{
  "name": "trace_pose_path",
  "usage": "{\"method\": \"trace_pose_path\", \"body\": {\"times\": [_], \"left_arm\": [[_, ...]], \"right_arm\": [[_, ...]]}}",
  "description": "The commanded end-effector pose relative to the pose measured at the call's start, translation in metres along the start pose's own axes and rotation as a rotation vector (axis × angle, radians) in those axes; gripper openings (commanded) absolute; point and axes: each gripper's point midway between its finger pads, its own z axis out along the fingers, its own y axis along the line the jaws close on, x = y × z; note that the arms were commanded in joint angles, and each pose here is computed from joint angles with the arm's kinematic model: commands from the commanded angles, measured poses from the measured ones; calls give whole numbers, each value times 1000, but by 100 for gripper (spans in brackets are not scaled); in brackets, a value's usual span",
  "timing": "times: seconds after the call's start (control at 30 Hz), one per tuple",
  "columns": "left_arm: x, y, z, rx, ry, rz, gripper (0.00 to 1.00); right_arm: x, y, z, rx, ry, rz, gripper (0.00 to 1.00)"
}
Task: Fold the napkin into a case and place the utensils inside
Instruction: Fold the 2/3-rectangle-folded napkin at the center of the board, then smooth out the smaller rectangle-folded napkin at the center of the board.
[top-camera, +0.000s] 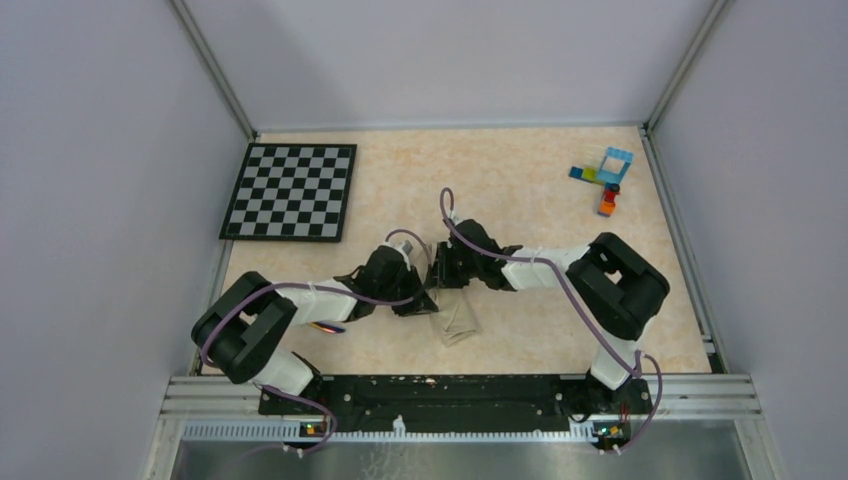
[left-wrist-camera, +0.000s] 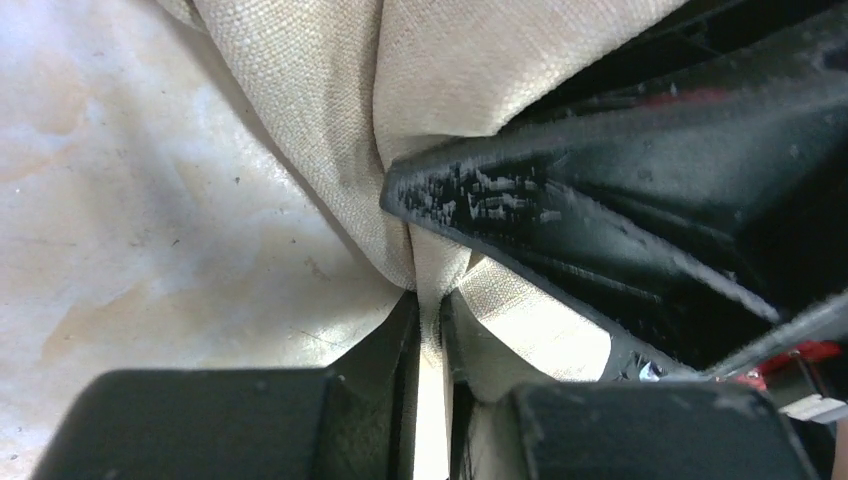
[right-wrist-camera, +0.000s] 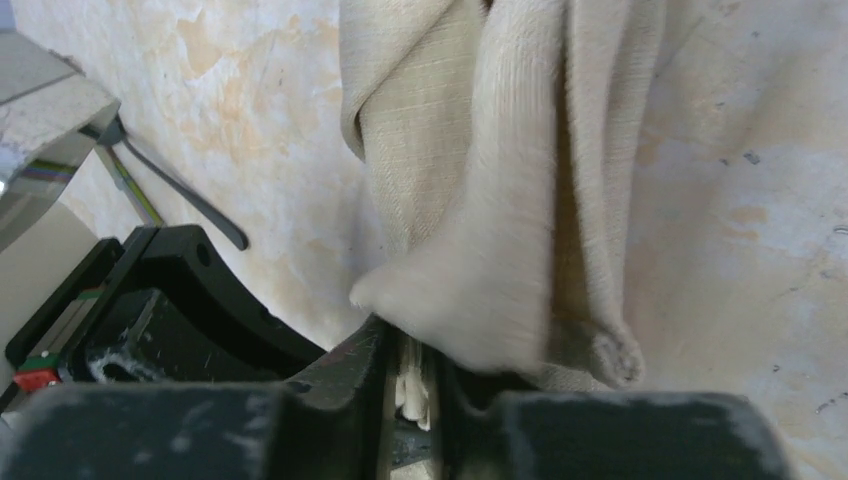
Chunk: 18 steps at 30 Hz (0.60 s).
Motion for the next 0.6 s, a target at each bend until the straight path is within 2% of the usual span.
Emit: {"method": "trace_pose_path", "body": {"times": [0.0,0.17,0.27,0.57], "left_arm": [[8,35,1,-130,-10,-10,15],[9,34,-2,-119,-15,-2,13],[9,33,-4,-113,-19,7,13],[8,31,-5,-113,-19,13,11]], "right_arm": [[-17,27,-16,-104,-13,8,24],[-39,28,-44,-159,-42,21,49],[-51,22,-53,-161,-73,-7,61],[-80,4,-46,-103,-129,-56,70]]}}
